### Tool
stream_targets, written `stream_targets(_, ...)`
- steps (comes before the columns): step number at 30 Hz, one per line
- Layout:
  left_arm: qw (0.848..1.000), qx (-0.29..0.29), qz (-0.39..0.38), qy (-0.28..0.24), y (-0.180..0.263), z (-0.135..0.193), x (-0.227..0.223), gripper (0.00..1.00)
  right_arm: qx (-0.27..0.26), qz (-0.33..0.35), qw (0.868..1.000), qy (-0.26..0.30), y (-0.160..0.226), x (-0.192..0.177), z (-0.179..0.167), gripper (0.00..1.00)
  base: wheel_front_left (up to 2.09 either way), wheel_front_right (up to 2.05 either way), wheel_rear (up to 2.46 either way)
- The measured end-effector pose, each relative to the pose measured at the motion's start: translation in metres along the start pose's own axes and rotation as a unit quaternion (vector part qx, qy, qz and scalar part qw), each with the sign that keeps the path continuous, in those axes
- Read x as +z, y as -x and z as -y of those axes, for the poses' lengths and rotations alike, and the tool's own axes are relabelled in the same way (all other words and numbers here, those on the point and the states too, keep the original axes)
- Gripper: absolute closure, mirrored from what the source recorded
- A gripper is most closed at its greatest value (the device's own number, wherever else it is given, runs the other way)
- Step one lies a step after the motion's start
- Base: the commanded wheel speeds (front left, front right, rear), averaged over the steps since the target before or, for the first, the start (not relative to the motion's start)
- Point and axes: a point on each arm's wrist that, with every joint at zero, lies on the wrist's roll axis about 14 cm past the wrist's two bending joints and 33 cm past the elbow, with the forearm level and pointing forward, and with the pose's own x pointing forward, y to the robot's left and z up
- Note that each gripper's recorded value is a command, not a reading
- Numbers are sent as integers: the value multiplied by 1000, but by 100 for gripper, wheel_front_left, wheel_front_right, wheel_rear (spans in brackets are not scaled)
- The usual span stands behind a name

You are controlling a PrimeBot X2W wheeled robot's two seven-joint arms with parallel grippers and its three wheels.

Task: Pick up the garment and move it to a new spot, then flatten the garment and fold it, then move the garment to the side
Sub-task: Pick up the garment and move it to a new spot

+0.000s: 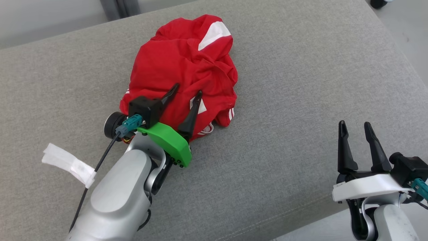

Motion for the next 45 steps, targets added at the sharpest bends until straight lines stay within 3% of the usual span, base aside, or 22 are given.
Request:
stream_targets(10,994,42,92,-47,28,-18,56,0,39,4,999,-1,4,2,-23,0,0,0,0)
stream_targets(19,970,164,154,-88,111,-76,99,0,106,13,994,-2,0,6,-63,0,0,0,0)
stream_targets(25,948,250,168,-102,180,-109,103,0,144,23,989,-5,-3,12,-88,0,0,0,0)
stream_targets(33,919,331,188,-101,249,-124,99,0,168,37,985,-2,-1,22,-101,0,0,0,0)
stream_targets(45,914,361,164,-92,280,-117,67,0,188,41,981,9,12,31,-107,0,0,0,0)
